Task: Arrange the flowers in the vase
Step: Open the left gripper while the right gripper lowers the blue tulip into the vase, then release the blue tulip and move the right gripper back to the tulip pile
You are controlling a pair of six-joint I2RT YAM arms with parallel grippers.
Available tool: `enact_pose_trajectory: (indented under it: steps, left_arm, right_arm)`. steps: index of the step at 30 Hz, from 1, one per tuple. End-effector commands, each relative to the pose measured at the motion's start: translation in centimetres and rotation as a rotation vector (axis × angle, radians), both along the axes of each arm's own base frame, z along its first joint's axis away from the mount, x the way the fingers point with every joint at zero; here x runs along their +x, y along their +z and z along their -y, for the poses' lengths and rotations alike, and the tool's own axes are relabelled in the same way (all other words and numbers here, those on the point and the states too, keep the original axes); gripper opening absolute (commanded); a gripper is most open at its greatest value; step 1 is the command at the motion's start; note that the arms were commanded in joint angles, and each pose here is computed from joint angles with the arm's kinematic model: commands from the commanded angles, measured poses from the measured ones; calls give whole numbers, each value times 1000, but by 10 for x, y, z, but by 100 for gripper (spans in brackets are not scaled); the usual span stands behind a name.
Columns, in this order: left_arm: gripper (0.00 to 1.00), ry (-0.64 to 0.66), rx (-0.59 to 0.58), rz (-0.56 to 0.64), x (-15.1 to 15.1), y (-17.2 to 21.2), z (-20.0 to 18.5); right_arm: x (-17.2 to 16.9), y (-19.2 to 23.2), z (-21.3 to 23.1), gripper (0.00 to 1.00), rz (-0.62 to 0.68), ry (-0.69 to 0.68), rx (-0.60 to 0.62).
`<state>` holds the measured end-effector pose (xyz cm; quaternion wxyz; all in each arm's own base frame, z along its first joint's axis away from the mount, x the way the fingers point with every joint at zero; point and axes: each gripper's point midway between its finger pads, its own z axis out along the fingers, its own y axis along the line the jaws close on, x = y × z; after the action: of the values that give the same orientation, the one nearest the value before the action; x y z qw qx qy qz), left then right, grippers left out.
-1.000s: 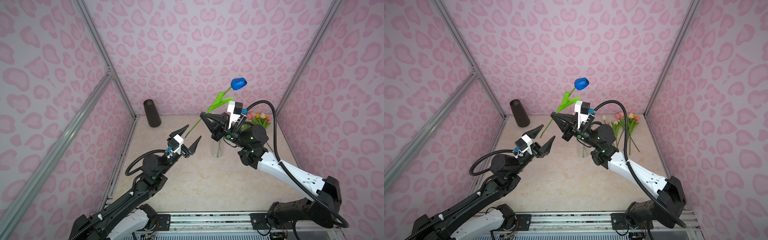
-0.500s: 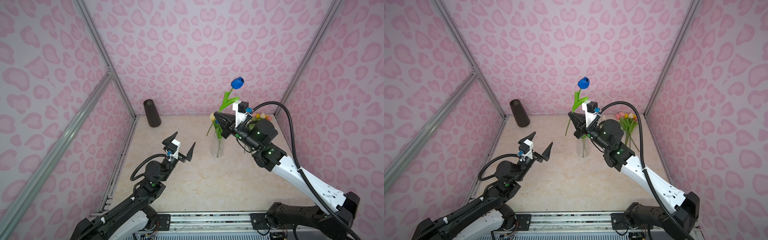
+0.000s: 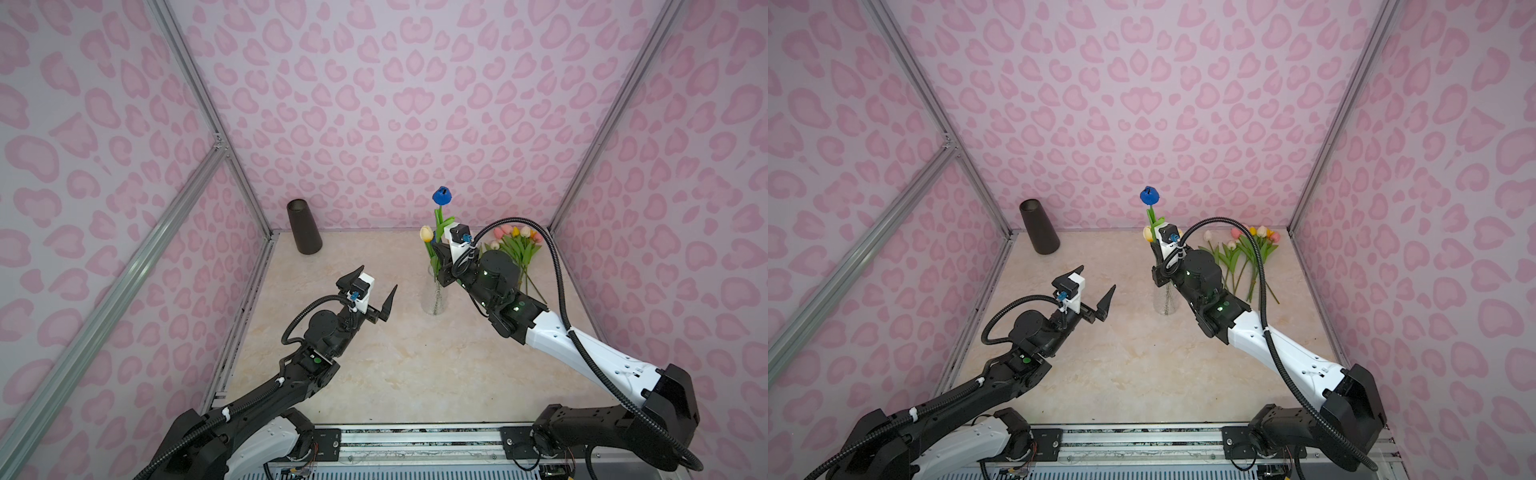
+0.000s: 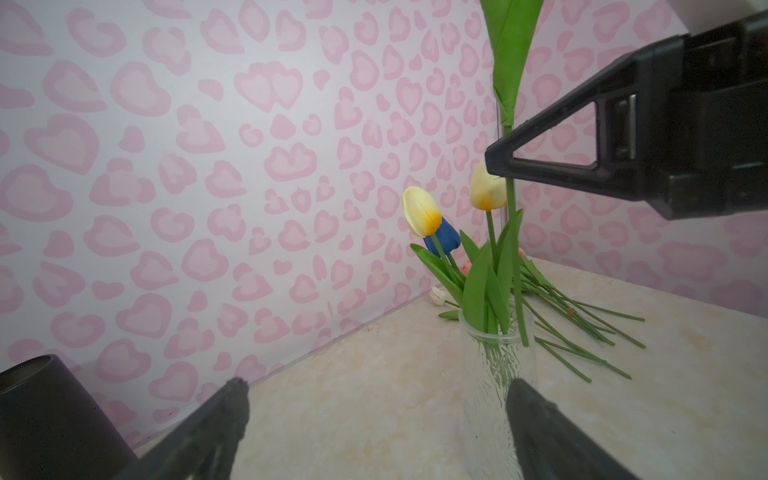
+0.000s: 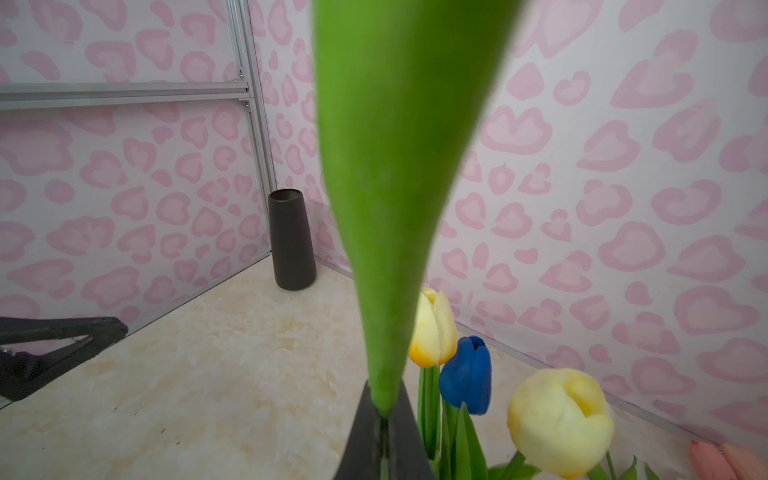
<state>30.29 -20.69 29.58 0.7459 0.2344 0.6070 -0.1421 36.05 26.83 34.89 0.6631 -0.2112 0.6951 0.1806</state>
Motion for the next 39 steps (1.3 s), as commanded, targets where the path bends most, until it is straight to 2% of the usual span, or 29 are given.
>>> enact_pose_trajectory:
  steps: [1,15,32,36,39]
  left_arm:
    - [98,0,-16,31,3,12,2]
    - [97,-12,-18,37,6,18,7]
    - [98,-29,1,37,10,18,14]
    - [97,-42,7,39,14,20,20]
    - [97,-51,15,50,16,23,24]
  right_arm:
    - [6,14,2,0,84,-33,18]
    - [19,15,0,0,141,-60,30]
    - [17,-41,-8,0,43,-4,-66]
    - [18,-51,-6,20,33,-18,-90]
    - [19,-57,-3,28,34,-31,-89]
